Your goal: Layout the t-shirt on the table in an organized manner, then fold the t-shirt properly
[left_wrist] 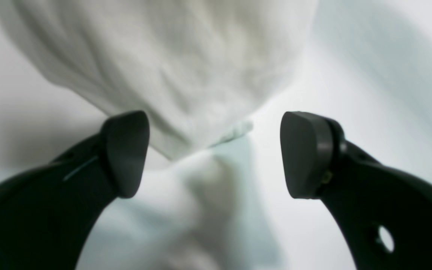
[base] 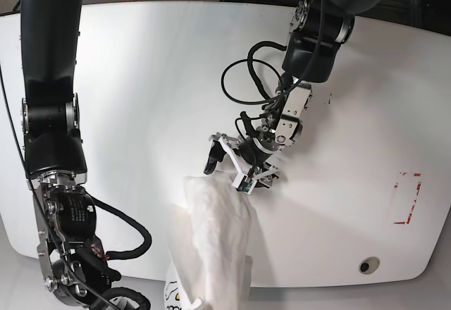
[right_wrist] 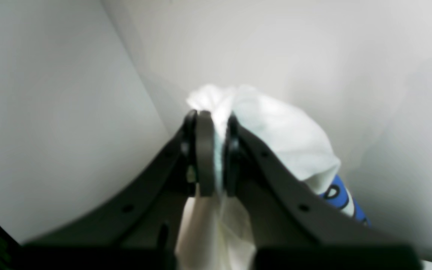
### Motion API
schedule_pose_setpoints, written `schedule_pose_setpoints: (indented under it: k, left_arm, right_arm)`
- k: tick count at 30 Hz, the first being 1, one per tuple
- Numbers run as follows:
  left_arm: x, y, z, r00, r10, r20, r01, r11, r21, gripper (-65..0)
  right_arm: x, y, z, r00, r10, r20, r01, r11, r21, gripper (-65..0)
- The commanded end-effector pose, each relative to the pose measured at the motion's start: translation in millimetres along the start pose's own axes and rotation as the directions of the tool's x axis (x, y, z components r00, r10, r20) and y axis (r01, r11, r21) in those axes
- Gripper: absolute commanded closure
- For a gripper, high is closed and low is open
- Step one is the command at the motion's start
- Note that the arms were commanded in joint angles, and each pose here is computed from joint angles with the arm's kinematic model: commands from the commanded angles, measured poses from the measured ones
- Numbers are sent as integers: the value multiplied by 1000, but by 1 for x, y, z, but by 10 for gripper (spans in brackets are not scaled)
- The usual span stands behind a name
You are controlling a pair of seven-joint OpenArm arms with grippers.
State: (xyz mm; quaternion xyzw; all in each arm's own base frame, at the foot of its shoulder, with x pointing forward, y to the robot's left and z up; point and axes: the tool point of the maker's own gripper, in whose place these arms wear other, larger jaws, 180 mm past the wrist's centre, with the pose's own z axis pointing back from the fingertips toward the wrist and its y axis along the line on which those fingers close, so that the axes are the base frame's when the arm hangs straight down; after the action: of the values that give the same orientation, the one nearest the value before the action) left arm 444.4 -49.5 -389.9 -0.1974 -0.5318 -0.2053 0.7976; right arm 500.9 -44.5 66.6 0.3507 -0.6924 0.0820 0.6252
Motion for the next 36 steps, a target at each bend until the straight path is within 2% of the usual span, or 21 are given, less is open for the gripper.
schedule_pose_setpoints:
  k: [1, 14, 21, 25, 29, 30, 34, 36]
  left_arm:
    - [28, 6, -6, 997, -5, 74, 4, 1000, 18, -518]
    - [20, 16, -15, 1000, 0, 25, -1, 1000, 26, -512]
    - [18, 19, -17, 1000, 1, 10, -1, 1000, 28, -407]
    - [18, 19, -17, 1000, 1, 10, -1, 1000, 28, -398]
    - [19, 19, -17, 1000, 0, 11, -1, 1000, 28, -392]
    - [19, 19, -17, 1000, 0, 11, -1, 1000, 28, -381]
    - [19, 19, -17, 1000, 0, 13, 0, 1000, 28, -249]
    - [19, 19, -17, 1000, 2, 12, -2, 1000, 28, -213]
  right_arm:
    - [32, 16, 1, 996, 38, 82, -41, 998, 38, 0]
    - [33, 22, 2, 995, 45, 87, -49, 997, 51, 0]
    - [51, 28, 0, 992, 44, 115, -51, 997, 53, 0]
    - [63, 38, -2, 992, -9, 125, -2, 996, 86, 0]
    - [70, 45, -3, 991, -17, 135, 3, 995, 105, 0]
    - [71, 47, -2, 990, -15, 138, 0, 994, 107, 0]
    - [71, 49, -2, 990, -14, 137, -1, 994, 111, 0]
    - [69, 48, -2, 991, -17, 134, 3, 994, 111, 0]
